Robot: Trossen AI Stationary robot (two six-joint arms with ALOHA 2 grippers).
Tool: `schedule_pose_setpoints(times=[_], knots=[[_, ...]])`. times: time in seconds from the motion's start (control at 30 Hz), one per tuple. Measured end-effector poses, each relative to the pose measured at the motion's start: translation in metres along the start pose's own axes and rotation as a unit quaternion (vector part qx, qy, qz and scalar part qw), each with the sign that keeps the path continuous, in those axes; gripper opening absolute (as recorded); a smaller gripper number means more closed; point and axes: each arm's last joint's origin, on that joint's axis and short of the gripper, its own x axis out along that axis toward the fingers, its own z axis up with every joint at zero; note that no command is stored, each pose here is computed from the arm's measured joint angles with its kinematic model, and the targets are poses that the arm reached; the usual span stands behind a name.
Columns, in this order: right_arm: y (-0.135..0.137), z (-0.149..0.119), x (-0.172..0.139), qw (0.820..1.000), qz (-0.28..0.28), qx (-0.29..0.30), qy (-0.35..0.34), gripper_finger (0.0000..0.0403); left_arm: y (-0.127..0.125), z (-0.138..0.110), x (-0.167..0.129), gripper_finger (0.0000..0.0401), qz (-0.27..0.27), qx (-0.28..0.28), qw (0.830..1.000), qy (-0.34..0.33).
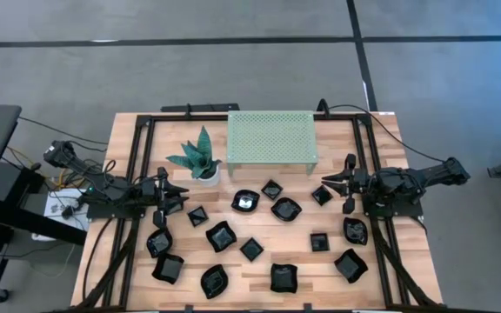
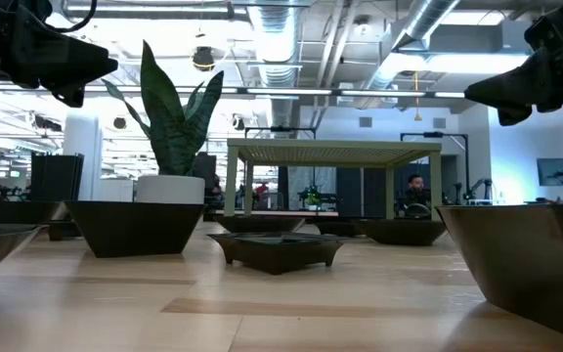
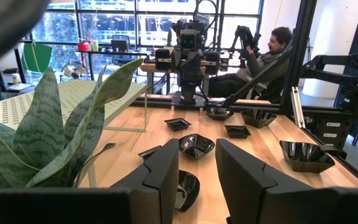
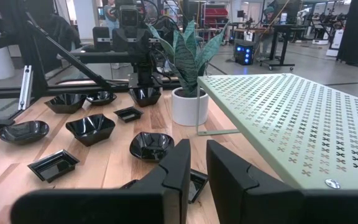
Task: Pick & Place Mini shaped plates
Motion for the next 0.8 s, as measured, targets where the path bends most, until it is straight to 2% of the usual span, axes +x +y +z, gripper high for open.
schedule_pose_setpoints(times=[0.6,0.7,0.8], knots=[[0.000,0.000,0.000,1.000,0.000,0.000,0.000,0.0047,0.000,0.000,0.000,0.0108,0.000,-0.008,1.000,-0.001],[0.000,0.000,0.000,1.000,0.000,0.000,0.000,0.0047,0.000,0.007,0.000,0.0108,0.000,-0.035,0.999,-0.028],[0.000,0.000,0.000,1.000,0.000,0.000,0.000,0.0047,0.001,0.025,-0.001,0.0108,0.000,-0.046,0.998,-0.050]])
